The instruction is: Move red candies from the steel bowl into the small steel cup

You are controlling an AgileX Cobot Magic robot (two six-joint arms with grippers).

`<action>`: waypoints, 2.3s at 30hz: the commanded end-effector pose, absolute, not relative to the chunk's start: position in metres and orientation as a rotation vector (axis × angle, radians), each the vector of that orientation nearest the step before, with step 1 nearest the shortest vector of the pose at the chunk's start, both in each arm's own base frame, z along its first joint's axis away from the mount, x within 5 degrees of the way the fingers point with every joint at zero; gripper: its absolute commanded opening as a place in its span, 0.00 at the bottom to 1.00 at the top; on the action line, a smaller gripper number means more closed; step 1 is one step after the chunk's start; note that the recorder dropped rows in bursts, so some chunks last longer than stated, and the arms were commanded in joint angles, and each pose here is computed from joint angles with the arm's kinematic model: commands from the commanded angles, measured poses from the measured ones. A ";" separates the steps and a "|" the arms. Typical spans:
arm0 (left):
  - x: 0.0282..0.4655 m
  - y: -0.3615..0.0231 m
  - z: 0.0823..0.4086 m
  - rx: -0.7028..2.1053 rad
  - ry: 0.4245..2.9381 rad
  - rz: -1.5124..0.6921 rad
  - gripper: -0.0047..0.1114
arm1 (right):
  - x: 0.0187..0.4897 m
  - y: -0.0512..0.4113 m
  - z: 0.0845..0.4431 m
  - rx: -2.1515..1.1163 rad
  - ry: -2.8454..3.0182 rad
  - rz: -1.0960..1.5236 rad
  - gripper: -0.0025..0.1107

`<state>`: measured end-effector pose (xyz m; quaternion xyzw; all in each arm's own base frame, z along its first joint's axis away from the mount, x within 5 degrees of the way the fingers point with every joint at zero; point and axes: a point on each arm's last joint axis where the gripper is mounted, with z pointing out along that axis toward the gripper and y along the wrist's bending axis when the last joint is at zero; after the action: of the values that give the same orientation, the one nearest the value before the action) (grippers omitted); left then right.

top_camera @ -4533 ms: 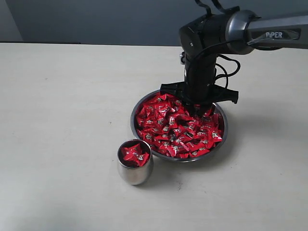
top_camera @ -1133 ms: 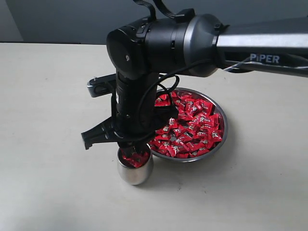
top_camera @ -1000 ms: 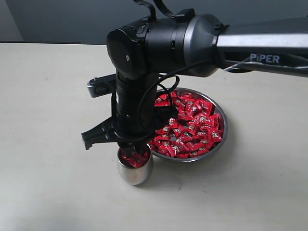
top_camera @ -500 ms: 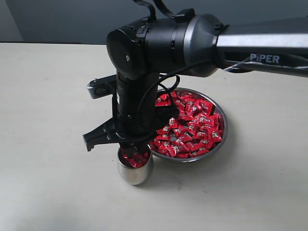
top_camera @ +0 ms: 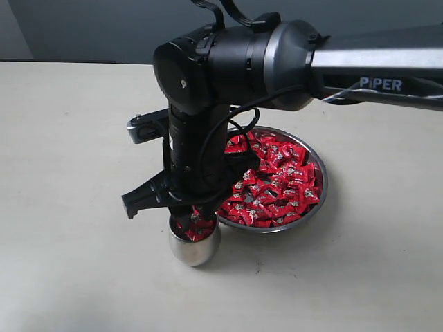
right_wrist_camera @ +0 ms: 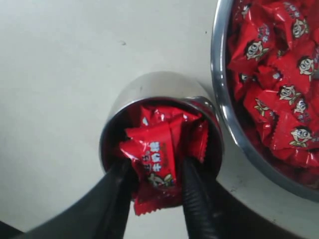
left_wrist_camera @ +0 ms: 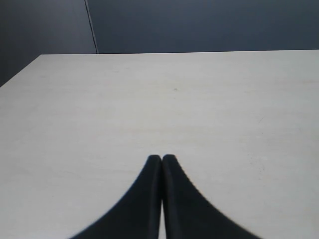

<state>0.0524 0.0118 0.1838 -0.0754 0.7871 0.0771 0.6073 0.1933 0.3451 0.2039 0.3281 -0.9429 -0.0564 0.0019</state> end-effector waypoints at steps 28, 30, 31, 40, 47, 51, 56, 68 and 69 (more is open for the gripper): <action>0.053 0.011 0.183 -0.174 1.808 0.169 0.04 | 0.220 0.321 0.300 1.211 -3.343 0.056 0.51; 0.053 0.011 0.183 -0.174 1.808 0.169 0.04 | 0.228 0.311 0.310 1.170 -3.449 0.256 0.51; 0.053 0.011 0.183 -0.174 1.808 0.169 0.04 | 0.231 0.306 0.316 1.151 -3.489 0.330 0.51; 0.053 0.011 0.183 -0.174 1.808 0.169 0.04 | 0.256 0.282 0.313 1.100 -3.524 0.585 0.51; 0.053 0.011 0.183 -0.174 1.808 0.169 0.04 | 0.275 0.258 0.304 1.017 -3.551 0.509 0.51; 0.053 0.011 0.183 -0.174 1.808 0.169 0.04 | 0.280 0.239 0.309 0.990 -3.582 0.489 0.51; 0.053 0.011 0.183 -0.174 1.808 0.169 0.04 | 0.284 0.207 0.306 0.913 -3.626 0.461 0.51; 0.053 0.011 0.183 -0.174 1.808 0.169 0.04 | 0.248 0.151 0.316 0.784 -3.800 0.138 0.02; 0.053 0.011 0.183 -0.174 1.808 0.169 0.04 | 0.243 0.148 0.321 0.788 -3.833 0.094 0.02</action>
<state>0.0524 0.0118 0.1838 -0.0754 0.7871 0.0771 0.6073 0.2544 0.1567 0.3069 0.1949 -0.9193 0.0493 -0.3383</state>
